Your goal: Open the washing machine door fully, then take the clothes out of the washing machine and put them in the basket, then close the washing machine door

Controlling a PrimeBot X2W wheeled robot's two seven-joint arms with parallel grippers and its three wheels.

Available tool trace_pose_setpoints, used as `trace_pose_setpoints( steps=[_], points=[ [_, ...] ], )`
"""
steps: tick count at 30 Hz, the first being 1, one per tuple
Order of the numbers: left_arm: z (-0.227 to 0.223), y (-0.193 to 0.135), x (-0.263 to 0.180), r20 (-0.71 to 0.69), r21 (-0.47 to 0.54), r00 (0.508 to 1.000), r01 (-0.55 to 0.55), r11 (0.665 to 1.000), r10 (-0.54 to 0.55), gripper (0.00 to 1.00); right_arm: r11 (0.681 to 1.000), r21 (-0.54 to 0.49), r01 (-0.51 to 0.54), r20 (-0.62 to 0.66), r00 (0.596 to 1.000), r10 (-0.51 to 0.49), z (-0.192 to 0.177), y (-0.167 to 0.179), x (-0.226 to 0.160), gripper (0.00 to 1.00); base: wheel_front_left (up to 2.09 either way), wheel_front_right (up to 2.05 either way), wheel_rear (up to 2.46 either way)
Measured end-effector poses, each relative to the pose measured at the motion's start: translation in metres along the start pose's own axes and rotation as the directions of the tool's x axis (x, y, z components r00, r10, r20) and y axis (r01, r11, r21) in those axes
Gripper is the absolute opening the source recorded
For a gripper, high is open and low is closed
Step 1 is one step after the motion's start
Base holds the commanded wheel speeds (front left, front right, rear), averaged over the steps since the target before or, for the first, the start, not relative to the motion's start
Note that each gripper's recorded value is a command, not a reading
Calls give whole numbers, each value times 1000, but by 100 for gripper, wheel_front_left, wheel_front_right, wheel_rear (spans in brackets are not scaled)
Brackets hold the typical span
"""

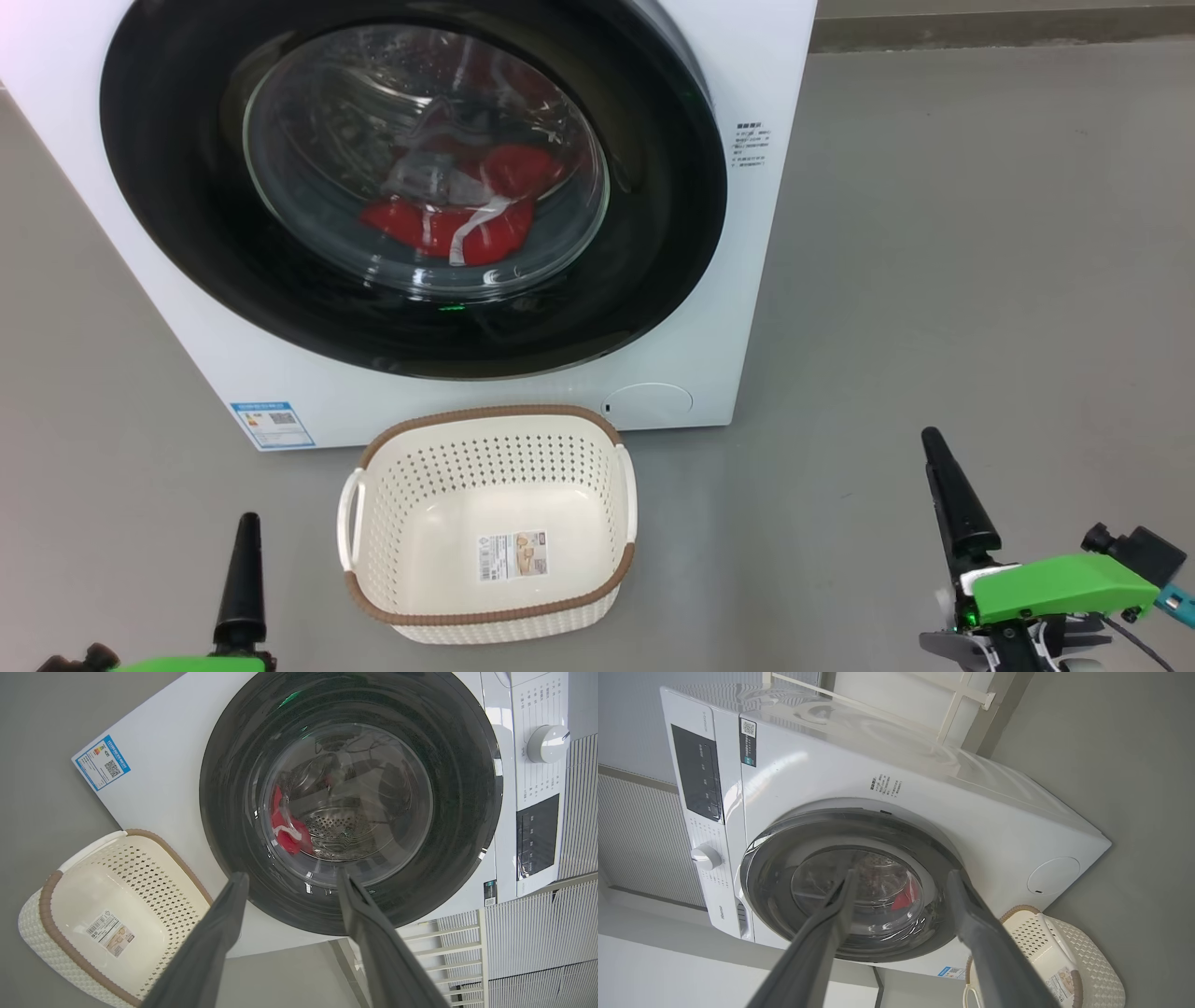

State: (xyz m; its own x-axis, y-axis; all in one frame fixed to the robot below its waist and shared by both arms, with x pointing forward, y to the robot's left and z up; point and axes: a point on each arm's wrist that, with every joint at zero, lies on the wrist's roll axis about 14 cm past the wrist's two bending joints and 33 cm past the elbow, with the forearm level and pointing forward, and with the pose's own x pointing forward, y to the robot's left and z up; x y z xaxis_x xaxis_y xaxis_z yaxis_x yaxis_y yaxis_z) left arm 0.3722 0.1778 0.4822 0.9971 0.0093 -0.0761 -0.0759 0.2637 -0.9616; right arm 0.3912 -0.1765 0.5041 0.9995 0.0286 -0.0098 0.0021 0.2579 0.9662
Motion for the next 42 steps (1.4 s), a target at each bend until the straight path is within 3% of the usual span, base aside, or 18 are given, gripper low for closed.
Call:
trace_pose_setpoints(
  steps=[6,15,30,42],
  points=[
    [1,-2,0,6,97,1000,8,995,-9,100,995,-102,-21,-18,1000,19,-5,5,0,100,0,0,0],
    [-1,-5,0,1,296,1000,23,955,-24,100,955,-286,-78,-56,996,64,-13,18,5,100,0,0,0],
    [0,-6,-1,14,531,1000,15,847,-26,100,823,-560,-98,-87,994,59,-19,12,7,100,0,0,0],
    [2,-16,3,26,663,997,35,747,-70,100,719,-680,-140,-118,990,81,-30,16,9,100,0,0,0]
  ],
)
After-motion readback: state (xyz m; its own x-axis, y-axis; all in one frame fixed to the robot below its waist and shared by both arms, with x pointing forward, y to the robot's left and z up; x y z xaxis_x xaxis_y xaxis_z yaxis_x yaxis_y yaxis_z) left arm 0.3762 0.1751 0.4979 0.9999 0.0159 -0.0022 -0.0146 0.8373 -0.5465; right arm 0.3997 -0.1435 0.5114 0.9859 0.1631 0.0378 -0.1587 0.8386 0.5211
